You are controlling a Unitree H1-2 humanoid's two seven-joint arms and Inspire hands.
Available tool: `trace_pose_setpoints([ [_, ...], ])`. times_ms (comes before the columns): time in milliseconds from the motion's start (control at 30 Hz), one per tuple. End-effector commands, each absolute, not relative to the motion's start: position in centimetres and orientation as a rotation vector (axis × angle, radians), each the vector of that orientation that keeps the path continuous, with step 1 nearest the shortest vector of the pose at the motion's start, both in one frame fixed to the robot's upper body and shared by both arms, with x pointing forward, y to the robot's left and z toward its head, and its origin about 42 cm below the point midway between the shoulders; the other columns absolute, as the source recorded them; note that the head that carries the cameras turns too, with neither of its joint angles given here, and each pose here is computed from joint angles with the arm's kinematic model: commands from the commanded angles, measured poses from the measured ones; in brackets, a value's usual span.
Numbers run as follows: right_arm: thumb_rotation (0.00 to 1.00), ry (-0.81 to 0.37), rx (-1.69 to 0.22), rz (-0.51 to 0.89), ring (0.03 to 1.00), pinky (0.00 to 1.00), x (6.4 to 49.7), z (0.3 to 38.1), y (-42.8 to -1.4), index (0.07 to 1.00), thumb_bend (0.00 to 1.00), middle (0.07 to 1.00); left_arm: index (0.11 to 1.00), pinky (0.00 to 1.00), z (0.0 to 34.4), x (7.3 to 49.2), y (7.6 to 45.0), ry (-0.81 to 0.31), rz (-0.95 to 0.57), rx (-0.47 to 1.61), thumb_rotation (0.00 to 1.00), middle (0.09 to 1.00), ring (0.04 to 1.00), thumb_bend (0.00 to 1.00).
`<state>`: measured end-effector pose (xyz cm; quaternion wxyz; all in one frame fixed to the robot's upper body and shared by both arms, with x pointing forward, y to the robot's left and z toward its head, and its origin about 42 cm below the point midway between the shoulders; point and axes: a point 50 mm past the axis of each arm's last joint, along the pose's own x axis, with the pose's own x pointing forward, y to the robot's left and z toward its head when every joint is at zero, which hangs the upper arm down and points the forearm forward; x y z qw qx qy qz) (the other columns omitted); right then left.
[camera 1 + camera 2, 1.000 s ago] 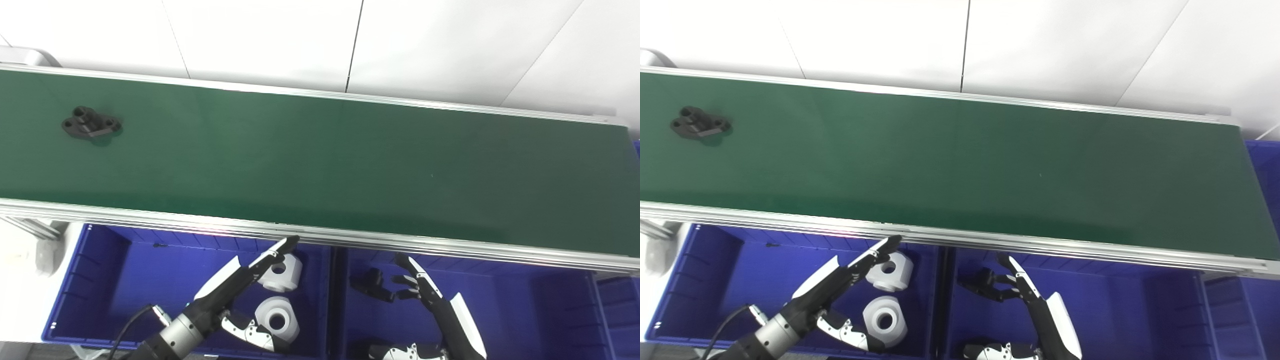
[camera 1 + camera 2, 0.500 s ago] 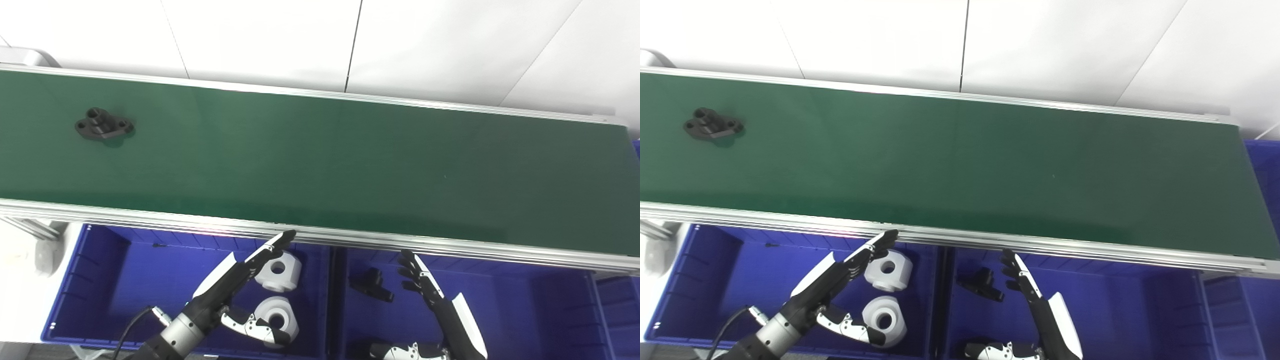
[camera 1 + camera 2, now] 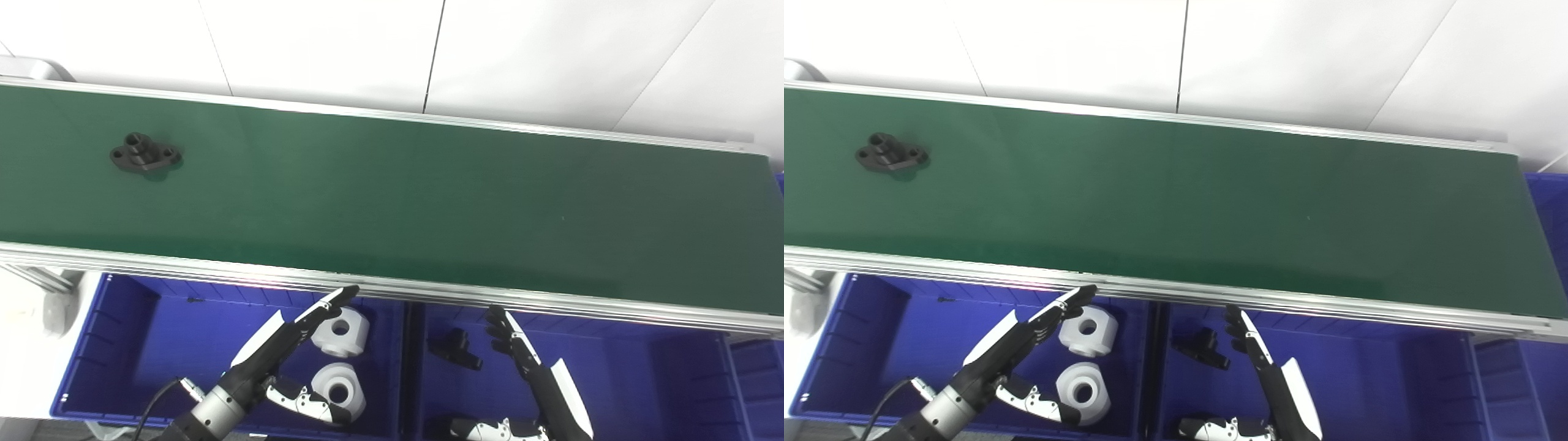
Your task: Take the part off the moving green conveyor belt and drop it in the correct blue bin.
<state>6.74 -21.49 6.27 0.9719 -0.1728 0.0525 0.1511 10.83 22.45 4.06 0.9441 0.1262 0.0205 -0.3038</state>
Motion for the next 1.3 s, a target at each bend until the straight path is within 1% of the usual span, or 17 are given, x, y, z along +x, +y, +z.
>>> trace_pose_setpoints([
  [0,0.33,0.070,-0.350,0.304,0.920,0.88,6.8,6.8,-21.6,0.977,0.85,0.942,0.941,0.92,4.6,11.1,22.4,0.008,-0.605,0.258,0.21,0.960,0.947,0.86],
  [100,0.34,0.062,-0.357,0.305,0.913,0.86,6.8,6.7,-21.7,0.974,0.84,0.941,0.946,0.94,4.5,11.1,22.4,0.009,-0.604,0.258,0.19,0.967,0.959,0.85],
  [200,0.32,0.069,-0.352,0.301,0.900,0.84,6.8,6.5,-21.9,0.970,0.84,0.932,0.945,0.94,4.4,11.0,22.2,0.015,-0.601,0.261,0.21,0.965,0.959,0.85],
  [300,0.28,0.072,-0.326,0.301,0.899,0.84,6.6,6.0,-22.5,0.965,0.84,0.931,0.936,0.91,3.9,10.9,21.7,0.019,-0.608,0.250,0.20,0.957,0.944,0.85],
  [433,0.29,0.083,-0.335,0.301,0.906,0.85,6.4,5.2,-23.4,0.973,0.84,0.938,0.912,0.85,3.0,10.8,20.9,0.031,-0.607,0.224,0.15,0.940,0.909,0.86],
  [533,0.27,0.093,-0.357,0.300,0.903,0.83,6.4,5.0,-23.8,0.987,0.83,0.935,0.897,0.85,2.5,11.1,20.4,0.030,-0.615,0.214,0.12,0.933,0.904,0.87],
  [633,0.25,0.090,-0.374,0.297,0.921,0.89,6.3,4.5,-23.9,0.989,0.83,0.935,0.890,0.85,2.1,11.2,20.3,0.036,-0.619,0.221,0.14,0.934,0.907,0.88],
  [667,0.27,0.091,-0.384,0.301,0.925,0.88,6.4,4.5,-23.9,0.994,0.83,0.946,0.888,0.84,2.1,11.2,20.2,0.036,-0.618,0.226,0.15,0.930,0.904,0.88],
  [733,0.29,0.099,-0.390,0.306,0.872,0.79,6.6,4.6,-23.9,0.999,0.84,0.963,0.882,0.83,2.0,11.3,20.2,0.038,-0.616,0.229,0.17,0.922,0.896,0.88],
  [800,0.28,0.101,-0.391,0.306,0.855,0.74,6.7,4.5,-24.0,0.998,0.85,0.970,0.879,0.82,1.9,11.4,20.1,0.038,-0.615,0.230,0.19,0.919,0.889,0.89],
  [900,0.26,0.102,-0.380,0.299,0.894,0.79,6.9,4.4,-23.9,0.993,0.85,0.970,0.873,0.81,1.8,11.6,20.1,0.038,-0.610,0.232,0.21,0.912,0.885,0.90],
  [933,0.25,0.104,-0.376,0.298,0.886,0.77,6.9,4.4,-23.9,0.992,0.85,0.967,0.871,0.81,1.8,11.6,20.1,0.037,-0.610,0.233,0.21,0.911,0.884,0.90],
  [1000,0.26,0.107,-0.379,0.298,0.834,0.67,7.0,4.5,-23.8,0.986,0.86,0.962,0.870,0.81,1.9,11.6,20.2,0.036,-0.610,0.236,0.21,0.909,0.881,0.90],
  [1033,0.27,0.103,-0.383,0.299,0.824,0.66,7.0,4.6,-23.7,0.984,0.86,0.960,0.870,0.81,1.9,11.6,20.3,0.034,-0.607,0.236,0.21,0.908,0.879,0.89],
  [1133,0.25,0.088,-0.372,0.294,0.841,0.73,7.0,4.4,-23.7,0.977,0.86,0.958,0.868,0.79,1.8,11.7,20.3,0.035,-0.598,0.227,0.19,0.898,0.863,0.89],
  [1167,0.21,0.081,-0.367,0.291,0.892,0.85,7.0,4.2,-23.7,0.975,0.85,0.947,0.867,0.78,1.8,11.7,20.3,0.036,-0.597,0.224,0.18,0.894,0.858,0.89],
  [1267,0.19,0.069,-0.361,0.288,0.917,0.90,6.9,3.9,-23.6,0.976,0.84,0.935,0.869,0.78,1.8,11.8,20.5,0.036,-0.595,0.225,0.18,0.894,0.857,0.89],
])
